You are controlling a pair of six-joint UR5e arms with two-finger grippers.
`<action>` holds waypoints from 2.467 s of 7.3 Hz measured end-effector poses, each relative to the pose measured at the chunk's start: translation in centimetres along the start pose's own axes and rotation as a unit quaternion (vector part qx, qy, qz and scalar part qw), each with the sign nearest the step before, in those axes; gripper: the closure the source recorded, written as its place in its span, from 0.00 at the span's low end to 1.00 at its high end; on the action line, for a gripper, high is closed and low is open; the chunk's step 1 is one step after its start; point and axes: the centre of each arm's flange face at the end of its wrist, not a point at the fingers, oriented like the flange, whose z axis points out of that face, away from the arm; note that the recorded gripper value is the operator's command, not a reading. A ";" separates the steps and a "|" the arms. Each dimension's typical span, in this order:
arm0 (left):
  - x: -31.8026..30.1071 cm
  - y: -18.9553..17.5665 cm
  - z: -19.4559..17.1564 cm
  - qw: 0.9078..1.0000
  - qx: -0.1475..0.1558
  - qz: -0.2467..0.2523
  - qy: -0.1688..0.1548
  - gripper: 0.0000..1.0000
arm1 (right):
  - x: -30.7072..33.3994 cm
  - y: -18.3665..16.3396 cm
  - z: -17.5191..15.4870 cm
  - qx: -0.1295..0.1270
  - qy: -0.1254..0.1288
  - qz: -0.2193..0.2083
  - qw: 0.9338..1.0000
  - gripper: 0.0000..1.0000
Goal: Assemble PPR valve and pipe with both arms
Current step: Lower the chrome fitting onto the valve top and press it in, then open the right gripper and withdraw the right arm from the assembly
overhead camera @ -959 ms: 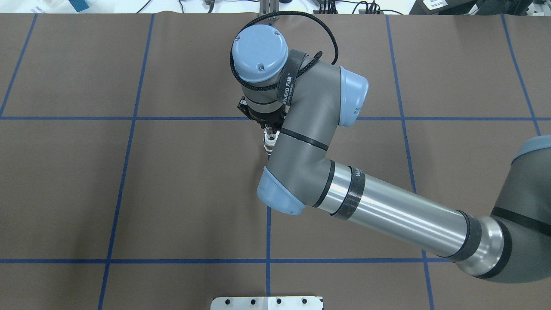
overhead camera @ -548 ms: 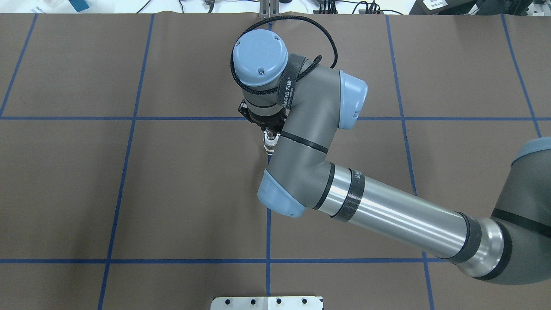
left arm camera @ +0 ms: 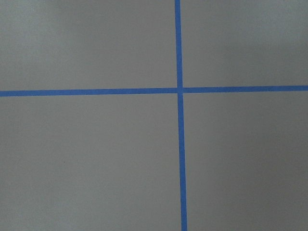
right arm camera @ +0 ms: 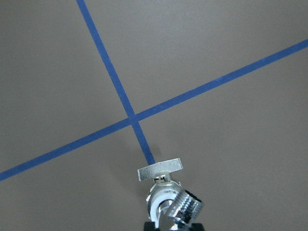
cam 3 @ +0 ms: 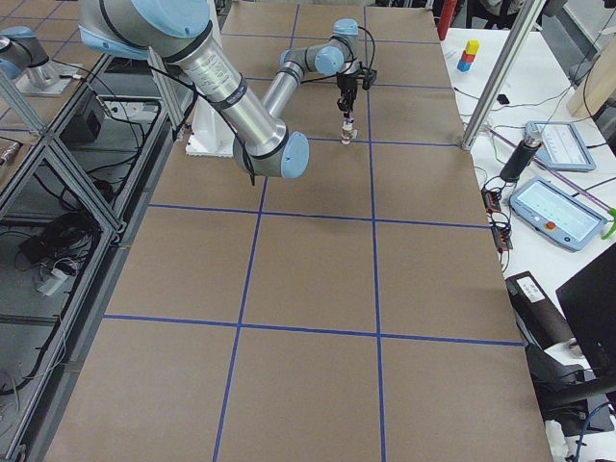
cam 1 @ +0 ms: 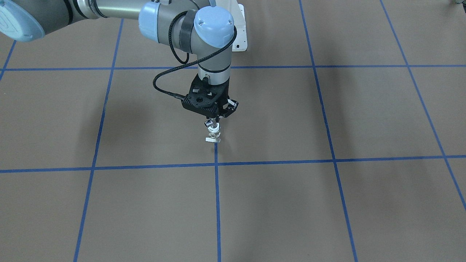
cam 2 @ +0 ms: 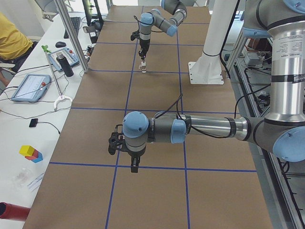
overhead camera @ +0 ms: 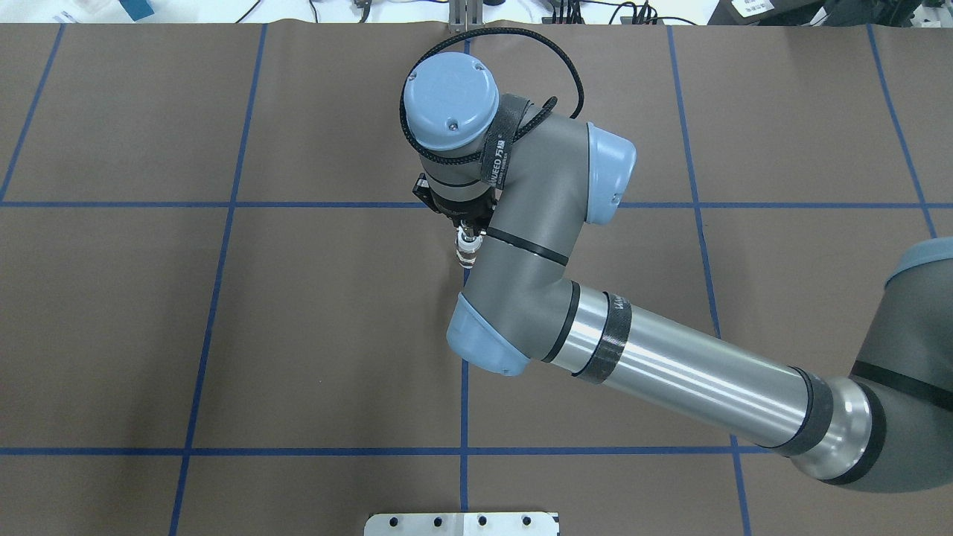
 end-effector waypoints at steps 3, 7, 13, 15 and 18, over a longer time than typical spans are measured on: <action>0.1 -0.1 0.0 1.000 0.000 0.001 0.000 0.00 | 0.0 0.3 0.2 -0.001 0.001 -0.002 1.000 1.00; 0.2 -0.2 -0.1 1.000 0.001 0.002 0.000 0.00 | -0.3 0.3 1.6 -0.001 0.001 -0.006 1.000 0.93; 0.1 -0.1 0.0 1.000 0.000 0.001 0.000 0.00 | -0.6 0.2 1.4 -0.003 -0.011 -0.035 0.999 0.00; -0.1 0.2 0.2 1.000 -0.002 -0.001 0.000 0.00 | -0.5 -1.4 -0.7 -0.002 -0.022 -0.032 0.999 0.00; -0.5 0.8 0.6 1.000 -0.006 -0.005 0.001 0.00 | 3.2 -8.2 -4.2 -0.007 -0.007 -0.059 0.998 0.00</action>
